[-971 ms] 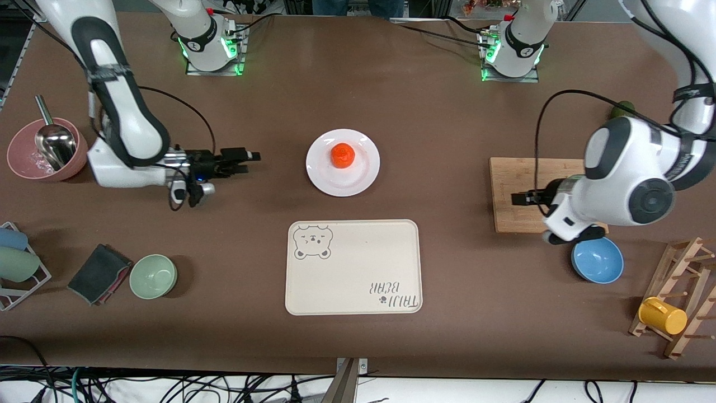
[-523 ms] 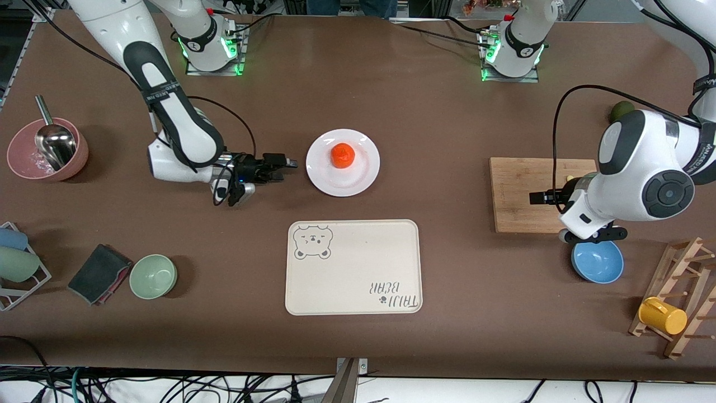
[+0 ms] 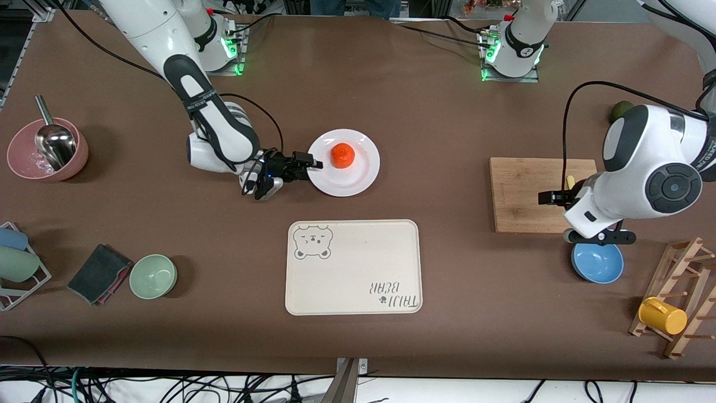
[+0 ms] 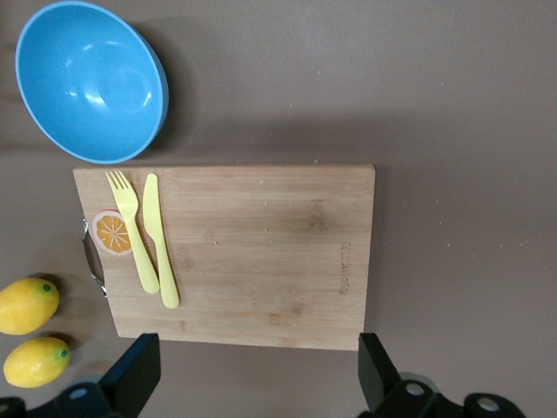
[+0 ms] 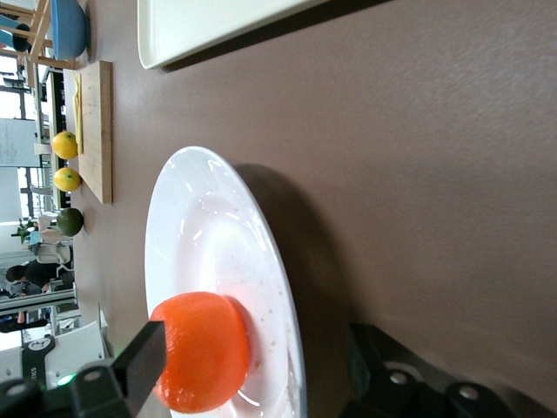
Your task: Place orange and plate with both arms
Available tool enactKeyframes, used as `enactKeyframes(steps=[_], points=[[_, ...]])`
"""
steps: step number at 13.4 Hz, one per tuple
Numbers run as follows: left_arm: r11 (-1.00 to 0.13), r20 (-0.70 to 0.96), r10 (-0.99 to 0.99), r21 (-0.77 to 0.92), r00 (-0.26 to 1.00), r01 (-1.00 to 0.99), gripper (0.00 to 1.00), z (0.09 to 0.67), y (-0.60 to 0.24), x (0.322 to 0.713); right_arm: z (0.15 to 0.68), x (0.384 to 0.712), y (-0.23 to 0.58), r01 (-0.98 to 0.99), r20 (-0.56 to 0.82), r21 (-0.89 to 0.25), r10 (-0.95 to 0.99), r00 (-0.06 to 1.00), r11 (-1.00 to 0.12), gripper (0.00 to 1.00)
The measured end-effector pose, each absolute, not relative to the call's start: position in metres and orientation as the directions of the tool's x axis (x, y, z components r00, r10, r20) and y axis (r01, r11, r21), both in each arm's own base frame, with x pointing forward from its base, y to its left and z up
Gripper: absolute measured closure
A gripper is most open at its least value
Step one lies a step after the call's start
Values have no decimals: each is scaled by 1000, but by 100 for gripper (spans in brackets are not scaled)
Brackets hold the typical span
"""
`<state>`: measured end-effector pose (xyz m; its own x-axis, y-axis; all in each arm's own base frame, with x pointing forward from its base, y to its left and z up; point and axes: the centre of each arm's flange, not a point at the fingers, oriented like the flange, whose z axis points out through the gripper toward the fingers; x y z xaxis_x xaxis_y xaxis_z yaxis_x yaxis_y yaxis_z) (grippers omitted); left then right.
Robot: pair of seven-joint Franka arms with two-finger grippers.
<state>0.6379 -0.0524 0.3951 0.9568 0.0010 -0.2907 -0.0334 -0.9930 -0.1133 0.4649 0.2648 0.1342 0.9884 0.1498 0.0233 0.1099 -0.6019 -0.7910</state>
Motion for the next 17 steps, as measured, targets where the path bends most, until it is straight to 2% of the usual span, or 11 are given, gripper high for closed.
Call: enactKeyframes(steps=[1, 4, 5, 7, 13, 17], points=[[-991, -295, -7, -129, 956, -46, 0, 395, -56, 637, 132, 463, 267, 107, 19, -790, 150, 989, -603, 28], [-989, -296, -8, -138, 955, -52, 0, 396, -57, 637, 122, 460, 267, 93, 1, -790, 150, 989, -606, 60], [-989, -295, -5, -138, 955, -48, 0, 396, -55, 637, 121, 459, 267, 91, -2, -790, 151, 989, -607, 76], [-990, -276, 4, -137, 961, -35, 0, 404, -49, 641, 120, 458, 268, 94, -1, -793, 156, 988, -602, 95], [-992, -186, 114, -66, 976, 103, 0, 458, -25, 636, 137, 480, 276, 126, 48, -801, 147, 988, -585, 95], [-987, -122, 163, -30, 979, 161, 0, 506, -25, 610, 194, 541, 297, 81, 52, -816, 66, 996, -572, 95]])
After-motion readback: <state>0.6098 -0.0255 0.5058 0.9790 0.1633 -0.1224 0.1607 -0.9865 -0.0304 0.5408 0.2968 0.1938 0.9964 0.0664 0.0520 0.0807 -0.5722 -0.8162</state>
